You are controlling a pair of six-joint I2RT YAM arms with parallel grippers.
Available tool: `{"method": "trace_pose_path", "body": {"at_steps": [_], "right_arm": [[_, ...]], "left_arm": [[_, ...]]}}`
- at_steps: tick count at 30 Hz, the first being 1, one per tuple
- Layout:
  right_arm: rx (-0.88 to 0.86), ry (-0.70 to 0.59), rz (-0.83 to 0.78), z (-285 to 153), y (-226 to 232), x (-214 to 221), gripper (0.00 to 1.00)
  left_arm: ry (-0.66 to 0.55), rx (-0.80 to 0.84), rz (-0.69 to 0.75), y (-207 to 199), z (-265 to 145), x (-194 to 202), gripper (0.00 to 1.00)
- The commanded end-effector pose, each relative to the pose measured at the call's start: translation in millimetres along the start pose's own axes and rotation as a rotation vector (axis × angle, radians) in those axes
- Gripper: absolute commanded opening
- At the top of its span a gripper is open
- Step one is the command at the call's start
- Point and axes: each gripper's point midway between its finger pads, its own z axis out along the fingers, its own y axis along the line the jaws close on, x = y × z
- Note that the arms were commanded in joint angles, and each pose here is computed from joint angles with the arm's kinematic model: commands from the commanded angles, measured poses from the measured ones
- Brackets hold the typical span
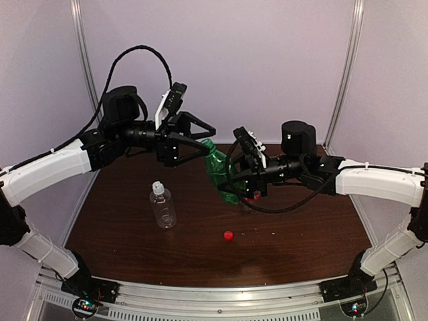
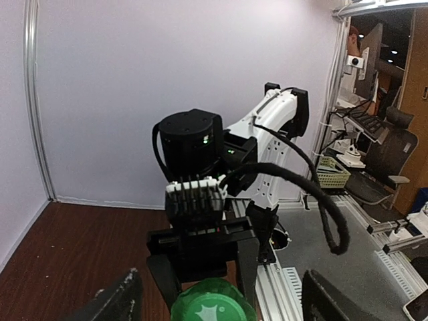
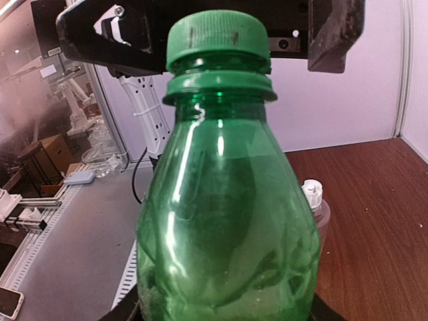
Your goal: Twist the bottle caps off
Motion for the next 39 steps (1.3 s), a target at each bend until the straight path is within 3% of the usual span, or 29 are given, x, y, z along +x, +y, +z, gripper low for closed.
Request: {"method": "trace_pose_path", "body": {"at_steps": [1, 8, 16, 25, 30, 39], "right_arm": [[-0.128, -0.031, 0.012, 1, 17, -16, 0.56], [-0.138, -0.041, 0.023, -1, 16, -18, 0.56], [-0.148, -0.056, 0.024, -3, 17, -23, 0.56], [-0.108, -0.064, 0.030, -6, 9, -23, 0.55], [0.005, -0.052, 0.028, -7, -9, -21, 0.54], [0.375, -0.050, 0.024, -24, -64, -17, 0.51]], "left_arm": [[-0.034, 0.123, 0.080, -19, -3, -10, 0.78], [-0.028, 0.136, 0.057, -18, -1, -6, 0.64], [-0.022, 0.139, 0.045, -15, 1, -2, 0.55], [-0.029, 0.134, 0.015, -10, 4, -3, 0.36], [-0.038, 0.067, -0.006, 0, 4, -9, 0.19], [-0.084, -0.291, -0.146, 49, -5, -26, 0.18]]}}
